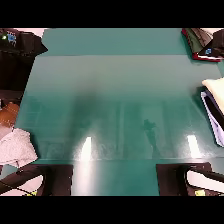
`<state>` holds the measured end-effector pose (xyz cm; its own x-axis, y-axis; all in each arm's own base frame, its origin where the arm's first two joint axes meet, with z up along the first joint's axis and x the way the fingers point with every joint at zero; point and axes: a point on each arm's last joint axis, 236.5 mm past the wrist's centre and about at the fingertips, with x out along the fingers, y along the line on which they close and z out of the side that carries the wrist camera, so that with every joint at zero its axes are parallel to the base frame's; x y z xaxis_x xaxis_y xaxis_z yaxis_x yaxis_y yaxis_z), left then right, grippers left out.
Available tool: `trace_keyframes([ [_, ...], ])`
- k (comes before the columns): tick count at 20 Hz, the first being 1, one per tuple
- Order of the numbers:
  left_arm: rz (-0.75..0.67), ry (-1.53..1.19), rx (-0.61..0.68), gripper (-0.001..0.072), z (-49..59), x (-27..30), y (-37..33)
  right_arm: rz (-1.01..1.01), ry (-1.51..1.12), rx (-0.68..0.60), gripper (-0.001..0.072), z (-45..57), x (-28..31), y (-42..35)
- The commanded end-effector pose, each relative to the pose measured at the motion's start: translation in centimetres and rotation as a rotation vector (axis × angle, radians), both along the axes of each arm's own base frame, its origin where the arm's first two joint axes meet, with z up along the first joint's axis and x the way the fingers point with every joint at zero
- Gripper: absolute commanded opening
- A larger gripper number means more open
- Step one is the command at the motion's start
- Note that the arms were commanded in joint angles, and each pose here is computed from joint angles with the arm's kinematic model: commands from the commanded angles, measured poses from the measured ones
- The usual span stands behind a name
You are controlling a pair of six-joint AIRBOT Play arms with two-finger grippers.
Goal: Fold the shirts.
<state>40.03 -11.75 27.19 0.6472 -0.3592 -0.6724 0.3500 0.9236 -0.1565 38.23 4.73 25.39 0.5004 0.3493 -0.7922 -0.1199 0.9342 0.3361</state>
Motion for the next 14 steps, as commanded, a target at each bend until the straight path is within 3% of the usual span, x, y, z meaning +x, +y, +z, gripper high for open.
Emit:
trace_keyframes([
  [1, 0.001, -0.002, 0.0, 0.0025, 0.0, 0.0, 0.0, 0.005, 0.003, -0.008, 0.0013, -0.1, -0.1, 0.2],
  [14, 0.025, -0.098, -0.028, 0.0024, 1.8, 1.6, 0.0, 0.006, 0.003, -0.008, 0.0013, -0.1, -0.1, 0.2],
])
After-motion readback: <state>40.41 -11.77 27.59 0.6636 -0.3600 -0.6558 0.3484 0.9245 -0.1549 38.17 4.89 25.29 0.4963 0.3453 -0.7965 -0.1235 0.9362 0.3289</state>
